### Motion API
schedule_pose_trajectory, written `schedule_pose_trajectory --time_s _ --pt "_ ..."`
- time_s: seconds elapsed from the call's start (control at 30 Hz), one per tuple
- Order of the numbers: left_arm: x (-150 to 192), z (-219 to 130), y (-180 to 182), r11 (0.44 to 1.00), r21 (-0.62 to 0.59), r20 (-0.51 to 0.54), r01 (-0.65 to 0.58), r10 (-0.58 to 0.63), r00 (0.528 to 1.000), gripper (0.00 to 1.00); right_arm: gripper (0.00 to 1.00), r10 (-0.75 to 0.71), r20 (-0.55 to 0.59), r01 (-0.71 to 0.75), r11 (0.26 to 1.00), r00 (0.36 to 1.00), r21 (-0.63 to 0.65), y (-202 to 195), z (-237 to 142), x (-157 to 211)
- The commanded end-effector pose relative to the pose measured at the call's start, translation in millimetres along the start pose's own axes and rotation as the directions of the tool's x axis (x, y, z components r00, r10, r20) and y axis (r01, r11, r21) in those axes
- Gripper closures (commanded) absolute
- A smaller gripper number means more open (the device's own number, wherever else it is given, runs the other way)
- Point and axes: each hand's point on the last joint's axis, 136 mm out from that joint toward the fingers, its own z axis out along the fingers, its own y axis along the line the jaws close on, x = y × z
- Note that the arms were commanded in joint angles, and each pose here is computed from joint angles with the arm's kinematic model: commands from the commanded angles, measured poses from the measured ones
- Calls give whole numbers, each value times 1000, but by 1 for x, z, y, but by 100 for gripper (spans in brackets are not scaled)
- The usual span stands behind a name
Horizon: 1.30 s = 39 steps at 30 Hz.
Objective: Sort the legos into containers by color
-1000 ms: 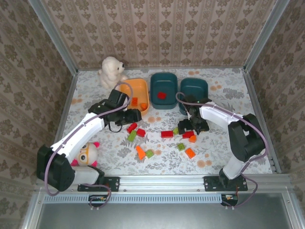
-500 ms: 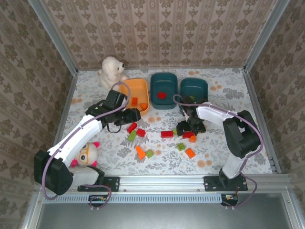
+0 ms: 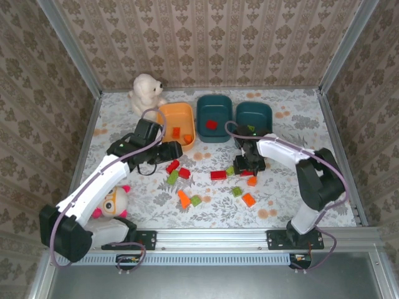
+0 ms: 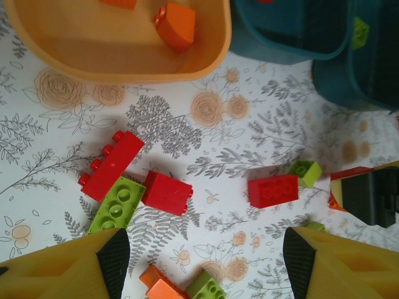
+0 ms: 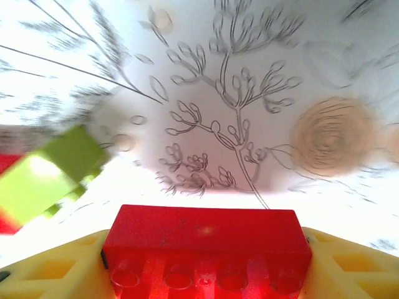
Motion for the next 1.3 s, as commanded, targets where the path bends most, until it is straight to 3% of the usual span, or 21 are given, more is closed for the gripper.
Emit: schedule_pose_trajectory --time_s 0.0,0.17,0.43,0.73,0.9,1.03,1.27 --pt "-12 -20 -8 999 37 99 10 -13 995 30 43 6 204 -5 1000 979 -4 11 -67 -36" --pt "-20 -24 -9 999 40 142 22 -28 989 29 44 10 245 12 996 969 -89 53 -74 -91" --pt "-27 -23 -14 999 43 143 22 -28 989 28 44 24 218 1 993 976 -115 90 -33 -166" --pt "-13 -31 -1 999 15 139 40 -42 989 28 41 110 116 -97 989 987 -114 92 21 -187" --pt "-5 -31 5 999 5 126 50 -50 991 27 30 134 79 -124 986 988 -116 89 34 -192" --pt "3 -27 8 999 0 95 47 -47 994 27 20 127 131 -109 985 983 -135 90 15 -203" --pt "25 -20 19 998 -49 -11 39 -39 999 27 17 108 370 -21 973 923 -231 101 -88 -228"
